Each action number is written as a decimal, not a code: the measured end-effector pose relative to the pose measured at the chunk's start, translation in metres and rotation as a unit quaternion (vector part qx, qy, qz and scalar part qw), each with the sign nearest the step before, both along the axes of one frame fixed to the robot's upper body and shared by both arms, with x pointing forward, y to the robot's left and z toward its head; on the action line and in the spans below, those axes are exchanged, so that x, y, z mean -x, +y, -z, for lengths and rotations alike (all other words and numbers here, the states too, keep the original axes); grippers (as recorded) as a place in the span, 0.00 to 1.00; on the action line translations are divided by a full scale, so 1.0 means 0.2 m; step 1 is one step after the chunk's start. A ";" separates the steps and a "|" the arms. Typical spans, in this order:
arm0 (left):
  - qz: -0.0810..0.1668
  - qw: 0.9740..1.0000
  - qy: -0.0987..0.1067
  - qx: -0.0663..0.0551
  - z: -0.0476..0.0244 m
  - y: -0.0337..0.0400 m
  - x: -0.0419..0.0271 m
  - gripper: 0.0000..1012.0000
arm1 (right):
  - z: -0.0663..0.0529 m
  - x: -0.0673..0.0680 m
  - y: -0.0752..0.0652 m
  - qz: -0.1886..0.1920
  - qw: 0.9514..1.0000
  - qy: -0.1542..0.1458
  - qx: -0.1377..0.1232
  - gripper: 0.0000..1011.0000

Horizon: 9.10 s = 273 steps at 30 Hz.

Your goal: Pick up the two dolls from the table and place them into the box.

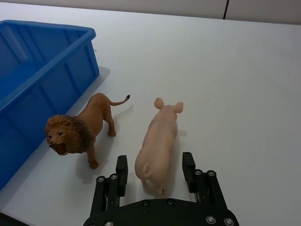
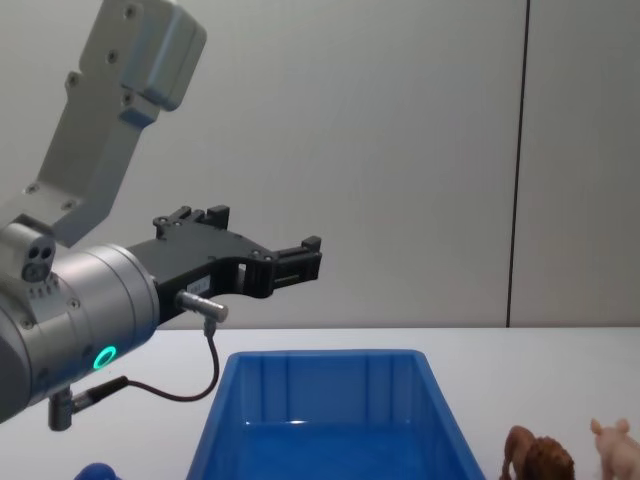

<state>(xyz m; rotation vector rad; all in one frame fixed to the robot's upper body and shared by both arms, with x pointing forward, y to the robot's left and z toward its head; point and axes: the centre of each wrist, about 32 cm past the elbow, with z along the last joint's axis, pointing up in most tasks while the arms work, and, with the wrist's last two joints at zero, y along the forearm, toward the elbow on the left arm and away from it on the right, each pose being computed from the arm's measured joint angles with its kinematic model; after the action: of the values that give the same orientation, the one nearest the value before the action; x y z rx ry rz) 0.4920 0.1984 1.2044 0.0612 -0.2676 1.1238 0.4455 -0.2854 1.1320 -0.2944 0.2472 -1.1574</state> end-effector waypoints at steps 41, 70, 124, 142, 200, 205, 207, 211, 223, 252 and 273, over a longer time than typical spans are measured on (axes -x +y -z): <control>0.000 1.000 0.000 0.000 0.000 0.000 0.000 0.99 | -0.28 -0.16 0.04 -0.060 0.989 -0.132 -0.018 0.36; 0.000 1.000 0.000 0.000 0.000 0.000 0.000 0.99 | -0.35 -0.30 0.37 -0.206 0.974 -0.082 -0.049 0.62; 0.000 1.000 0.000 0.000 0.000 0.000 0.000 0.99 | -0.15 -0.08 0.13 -0.100 0.994 -0.034 -0.016 0.99; 0.000 1.000 0.000 0.000 0.000 0.000 0.000 0.99 | -0.09 -0.13 0.16 -0.092 0.996 -0.012 -0.012 0.59; 0.000 1.000 0.000 0.000 0.000 0.000 0.000 0.99 | -0.40 -0.27 0.41 -0.196 0.973 -0.112 -0.046 0.72; 0.000 1.000 0.000 0.000 0.000 0.000 0.000 0.99 | -0.39 -0.28 0.40 -0.194 0.974 -0.106 -0.044 0.90; 0.000 1.000 0.000 0.000 0.000 0.000 0.000 0.99 | -0.39 -0.29 0.39 -0.191 0.975 -0.106 -0.043 0.93; 0.000 1.000 0.000 0.000 0.000 0.000 0.000 0.99 | -0.39 -0.29 0.35 -0.182 0.977 -0.108 -0.040 0.99; 0.000 1.000 0.000 0.000 0.000 0.000 0.000 0.99 | -0.37 -0.24 0.17 -0.149 0.982 -0.113 -0.031 0.99; -0.054 0.997 0.044 -0.015 0.020 0.069 0.109 0.99 | -0.36 -0.18 0.03 -0.122 0.986 -0.115 -0.022 0.99; -0.125 0.983 0.132 -0.018 0.133 0.186 0.275 0.99 | -0.36 -0.18 0.01 -0.120 0.986 -0.116 -0.021 0.99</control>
<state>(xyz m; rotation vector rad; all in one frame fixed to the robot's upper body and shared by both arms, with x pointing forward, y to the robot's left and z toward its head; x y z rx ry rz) 0.4370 0.2356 1.1777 0.2802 -0.0433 1.3439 0.4815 -0.2824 1.2033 -0.1454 0.0303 -0.9370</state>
